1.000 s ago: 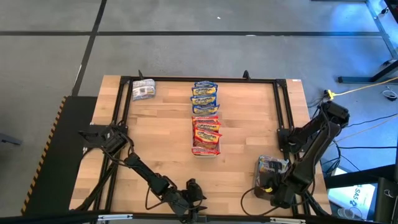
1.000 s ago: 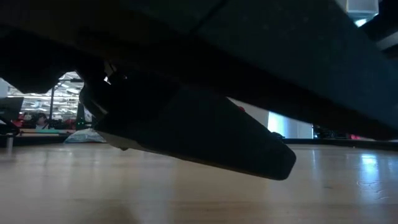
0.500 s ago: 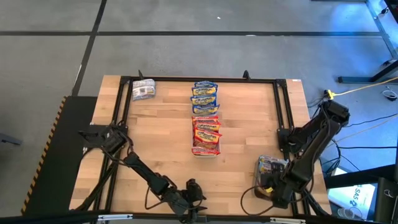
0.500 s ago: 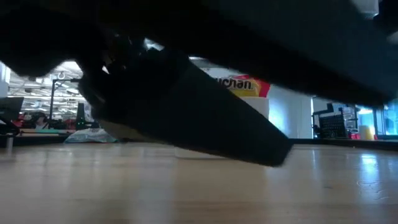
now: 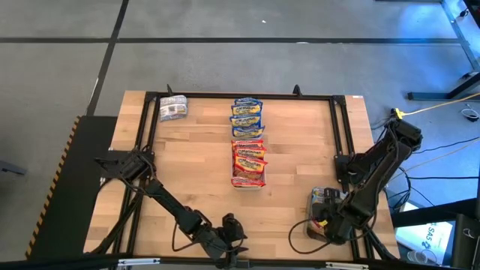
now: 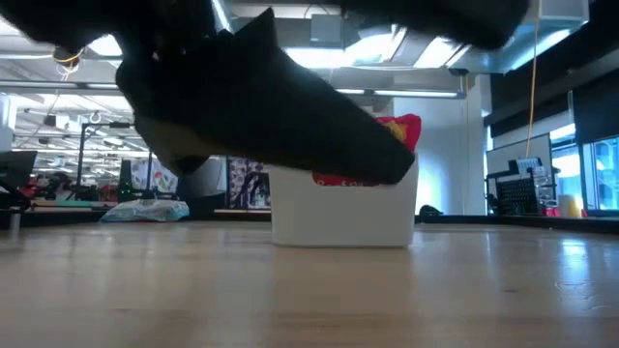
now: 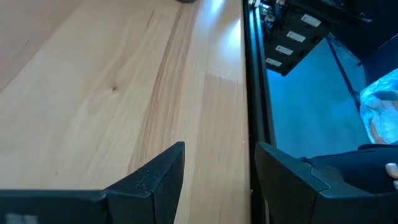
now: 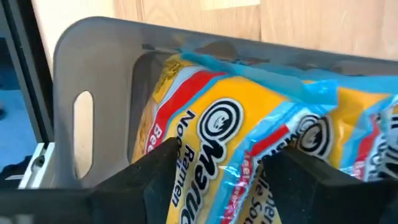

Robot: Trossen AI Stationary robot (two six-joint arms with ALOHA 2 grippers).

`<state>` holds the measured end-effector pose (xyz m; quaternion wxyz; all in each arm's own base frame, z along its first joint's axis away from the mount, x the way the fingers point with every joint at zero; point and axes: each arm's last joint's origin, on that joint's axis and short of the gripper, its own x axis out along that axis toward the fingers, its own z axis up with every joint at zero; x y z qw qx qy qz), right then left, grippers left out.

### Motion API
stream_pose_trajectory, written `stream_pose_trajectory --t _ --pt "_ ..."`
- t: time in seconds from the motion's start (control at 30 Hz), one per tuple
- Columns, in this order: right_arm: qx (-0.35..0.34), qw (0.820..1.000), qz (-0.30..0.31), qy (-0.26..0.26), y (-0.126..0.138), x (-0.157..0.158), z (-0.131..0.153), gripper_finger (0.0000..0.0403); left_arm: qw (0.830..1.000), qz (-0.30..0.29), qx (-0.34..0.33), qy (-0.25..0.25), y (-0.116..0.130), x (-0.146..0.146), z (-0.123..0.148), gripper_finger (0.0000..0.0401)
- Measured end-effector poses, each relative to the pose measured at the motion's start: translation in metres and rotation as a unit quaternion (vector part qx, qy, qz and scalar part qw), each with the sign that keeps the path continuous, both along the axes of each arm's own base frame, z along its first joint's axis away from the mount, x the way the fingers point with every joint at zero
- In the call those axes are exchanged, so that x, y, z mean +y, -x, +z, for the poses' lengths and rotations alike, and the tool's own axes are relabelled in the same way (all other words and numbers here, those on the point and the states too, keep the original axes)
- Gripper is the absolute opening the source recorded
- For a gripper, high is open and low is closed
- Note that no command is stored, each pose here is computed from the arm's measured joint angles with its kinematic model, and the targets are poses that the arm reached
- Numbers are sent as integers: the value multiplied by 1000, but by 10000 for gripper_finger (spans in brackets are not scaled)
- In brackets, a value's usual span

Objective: Sort Maruchan noodles
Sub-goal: Put the light blue noodle pack into the black bin

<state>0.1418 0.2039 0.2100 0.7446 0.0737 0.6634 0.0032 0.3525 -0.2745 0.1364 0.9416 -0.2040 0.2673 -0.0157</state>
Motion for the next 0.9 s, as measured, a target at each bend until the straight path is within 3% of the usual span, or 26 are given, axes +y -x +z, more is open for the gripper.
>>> stream_pose_trajectory --t 0.17,0.33,0.4,0.5,0.67,0.9 --pt "14 1000 15 -2 0 1 8 193 1000 -7 3 3 -1 1 0 191" --pt "25 999 23 7 1 1 37 188 1000 -15 26 -3 4 4 9 191" --pt "-2 1000 21 12 -2 3 49 188 999 -12 32 -9 7 8 22 191" --pt "-105 994 13 19 -12 9 62 188 999 3 41 -29 15 18 47 191" --pt "-312 949 26 47 -35 21 66 188 994 51 67 -70 33 43 83 191" --pt "-425 900 86 41 -74 13 37 188 971 131 188 -68 52 96 104 191"
